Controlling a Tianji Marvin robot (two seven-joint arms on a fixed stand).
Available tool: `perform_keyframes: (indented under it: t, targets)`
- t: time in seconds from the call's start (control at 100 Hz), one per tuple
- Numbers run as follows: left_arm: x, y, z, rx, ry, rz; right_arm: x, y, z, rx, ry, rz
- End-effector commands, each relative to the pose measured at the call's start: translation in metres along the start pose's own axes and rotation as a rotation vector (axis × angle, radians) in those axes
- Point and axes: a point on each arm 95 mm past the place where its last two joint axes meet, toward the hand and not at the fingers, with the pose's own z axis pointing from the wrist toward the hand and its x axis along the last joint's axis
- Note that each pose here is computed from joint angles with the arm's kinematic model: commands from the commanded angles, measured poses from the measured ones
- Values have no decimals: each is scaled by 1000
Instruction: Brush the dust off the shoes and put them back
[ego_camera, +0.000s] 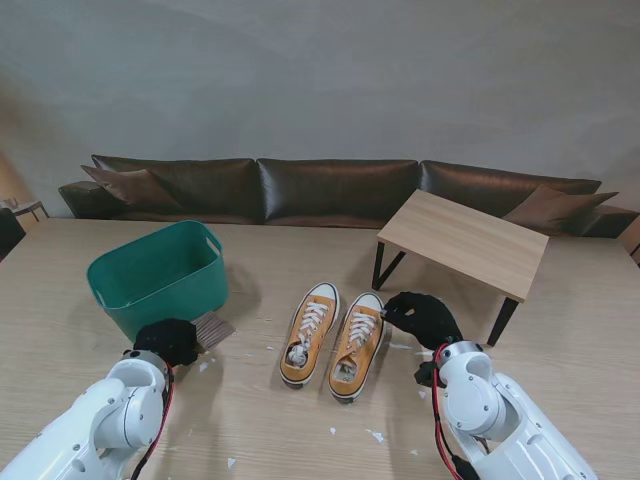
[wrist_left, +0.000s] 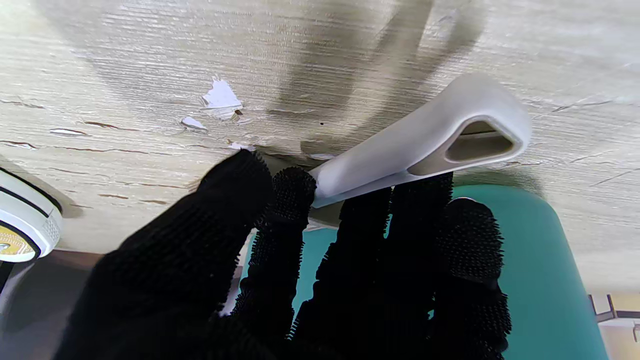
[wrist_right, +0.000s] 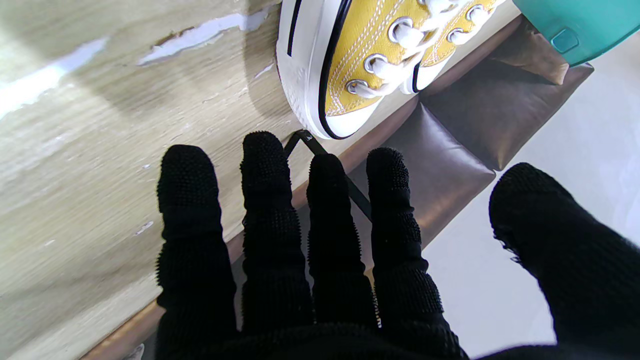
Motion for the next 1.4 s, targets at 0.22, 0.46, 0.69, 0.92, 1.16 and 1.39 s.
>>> perform_keyframes:
  t: [0.22, 0.46, 0.69, 0.92, 1.16, 1.39]
  targets:
    - [-2, 1, -1, -12, 6, 8, 1, -5, 0, 23, 1, 8]
    - [-1, -5, -4, 4, 35, 30, 1, -5, 0, 28, 1, 11]
    - [3, -12, -9, 14, 64, 73, 1, -6, 0, 31, 0, 17]
    - [8, -22, -16, 33, 80, 89, 1, -6, 1, 32, -1, 18]
    - [33, -49, -35, 128, 222, 67, 1, -6, 1, 30, -1, 16]
    - [65, -59, -44, 149, 421, -72, 1, -5, 2, 20, 2, 11]
